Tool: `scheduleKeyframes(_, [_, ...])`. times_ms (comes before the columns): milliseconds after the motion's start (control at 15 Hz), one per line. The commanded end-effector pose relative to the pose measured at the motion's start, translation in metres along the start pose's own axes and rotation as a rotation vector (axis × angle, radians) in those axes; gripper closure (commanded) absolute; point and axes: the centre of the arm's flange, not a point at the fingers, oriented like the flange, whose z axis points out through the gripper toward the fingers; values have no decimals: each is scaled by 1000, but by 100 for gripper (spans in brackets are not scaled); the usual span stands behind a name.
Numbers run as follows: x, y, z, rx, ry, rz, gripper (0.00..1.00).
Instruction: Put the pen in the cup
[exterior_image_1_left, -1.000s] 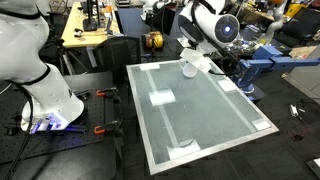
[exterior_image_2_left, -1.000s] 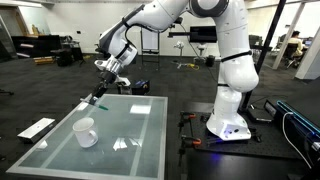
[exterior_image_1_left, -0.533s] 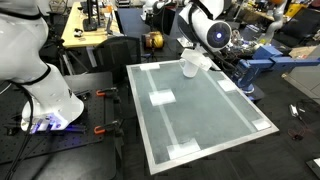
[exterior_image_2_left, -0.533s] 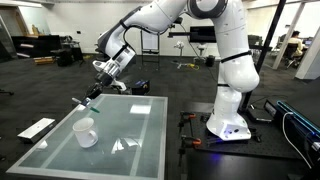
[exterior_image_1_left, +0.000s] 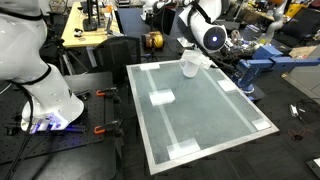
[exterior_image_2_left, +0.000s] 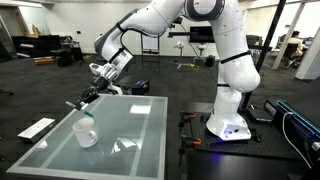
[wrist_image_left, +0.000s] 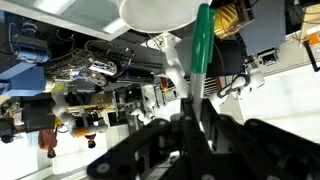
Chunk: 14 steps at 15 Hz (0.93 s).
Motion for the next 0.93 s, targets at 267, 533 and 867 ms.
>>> scheduleKeyframes(267, [3, 13, 24, -40, 44, -78, 97])
scheduleKeyframes(533, [1, 19, 35, -43, 57, -90, 97])
scheduleKeyframes(867, [-7, 24, 45, -40, 52, -82, 97])
